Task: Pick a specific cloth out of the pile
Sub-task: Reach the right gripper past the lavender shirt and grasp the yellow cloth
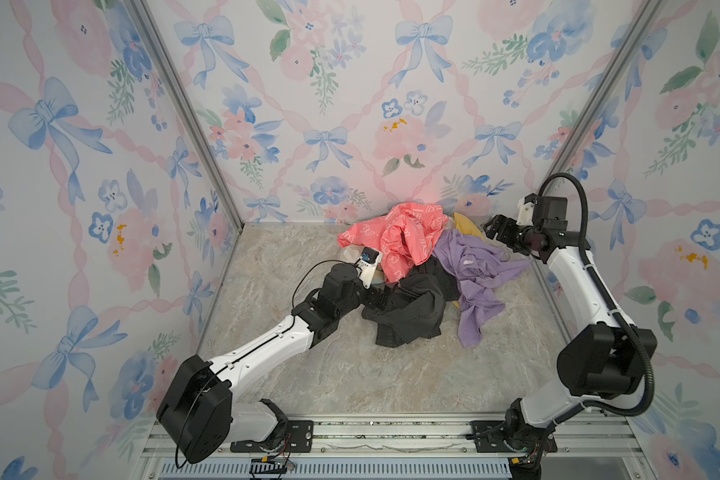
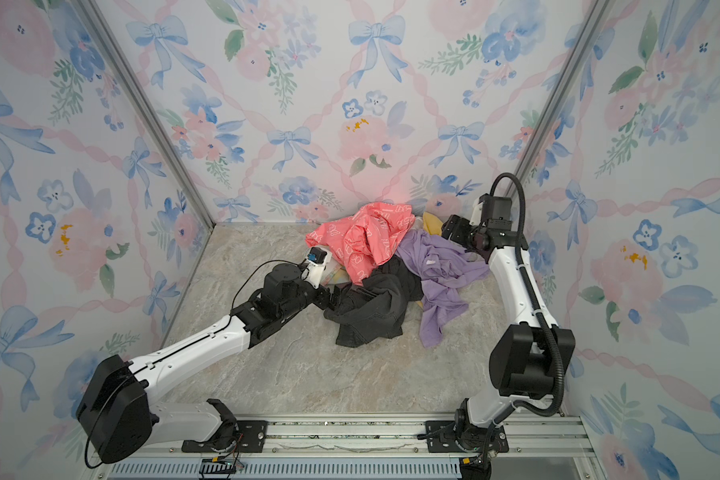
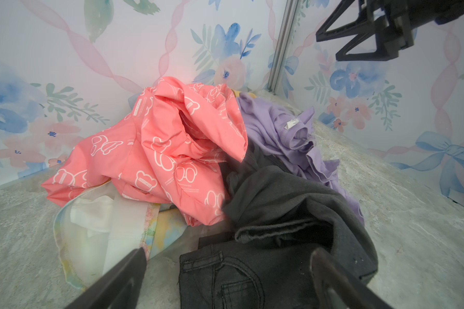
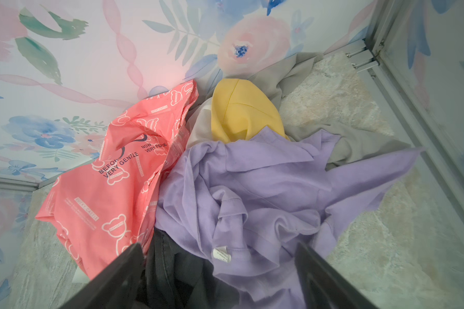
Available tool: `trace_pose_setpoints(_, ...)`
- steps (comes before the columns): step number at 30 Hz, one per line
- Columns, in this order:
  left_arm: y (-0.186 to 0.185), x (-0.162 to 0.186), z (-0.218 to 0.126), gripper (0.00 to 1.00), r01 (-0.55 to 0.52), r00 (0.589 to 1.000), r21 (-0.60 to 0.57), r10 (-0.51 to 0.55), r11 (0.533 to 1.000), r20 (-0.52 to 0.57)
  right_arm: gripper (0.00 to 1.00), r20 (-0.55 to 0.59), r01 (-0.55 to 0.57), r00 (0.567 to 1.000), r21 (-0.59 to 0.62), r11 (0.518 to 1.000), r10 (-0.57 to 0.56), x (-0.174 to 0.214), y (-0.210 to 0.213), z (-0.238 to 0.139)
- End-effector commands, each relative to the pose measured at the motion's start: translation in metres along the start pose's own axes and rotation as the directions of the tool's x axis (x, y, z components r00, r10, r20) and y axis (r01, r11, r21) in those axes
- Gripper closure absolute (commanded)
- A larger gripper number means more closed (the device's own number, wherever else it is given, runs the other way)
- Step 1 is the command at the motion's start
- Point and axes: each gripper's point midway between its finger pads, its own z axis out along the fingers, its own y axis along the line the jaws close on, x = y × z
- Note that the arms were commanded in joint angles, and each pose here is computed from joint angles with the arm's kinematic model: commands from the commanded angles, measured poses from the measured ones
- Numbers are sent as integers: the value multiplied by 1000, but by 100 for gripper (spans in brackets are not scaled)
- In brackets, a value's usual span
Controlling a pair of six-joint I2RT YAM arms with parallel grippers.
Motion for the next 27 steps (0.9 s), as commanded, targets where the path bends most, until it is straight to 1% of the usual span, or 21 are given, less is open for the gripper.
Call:
trace_pose_setpoints(1, -6, -3, -4, 2, -24, 999, 22, 23, 999, 24, 12, -54, -9, 999, -10, 1000, 9, -4, -1, 17)
trace_pose_setpoints(3, -6, -1, -3, 2, -28, 999, 23, 28, 999, 18, 17, -80, 11, 997, -5, 1000, -11, -9, -3, 32)
trace_pose_setpoints(6, -6, 0, -2, 2, -25, 1000, 19, 24, 1000, 19, 22, -104, 37, 994, 26, 999, -34, -14, -11, 51)
trace_pose_setpoints(10, -11, -2, -4, 2, -23, 999, 35, 22, 999, 33, 24, -143, 76, 987, 34, 997, -70, -18, -17, 75)
trace_pose_setpoints(13, -23, -2, -6, 2, -38, 999, 88, 34, 995, 42, 28, -181, 114, 978, 42, 993, -104, -19, -22, 93)
trace_pose_setpoints(16, -30, -10, -4, 2, -29, 999, 126, 24, 992, 45, 28, -192, 136, 973, 38, 990, -126, -20, -26, 108)
trace_pose_setpoints(21, -35, -37, -3, 2, -40, 998, 138, 33, 990, 56, 28, -210, 143, 968, 2, 990, -140, -20, -30, 133)
trace_pose_setpoints(23, -39, -43, -4, 2, -43, 998, 162, 34, 986, 55, 28, -207, 161, 965, -1, 987, -158, -23, -32, 140)
trace_pose_setpoints(27, -45, -43, -4, 2, -58, 998, 189, 52, 980, 35, 29, -189, 158, 969, -24, 987, -160, -25, -40, 155)
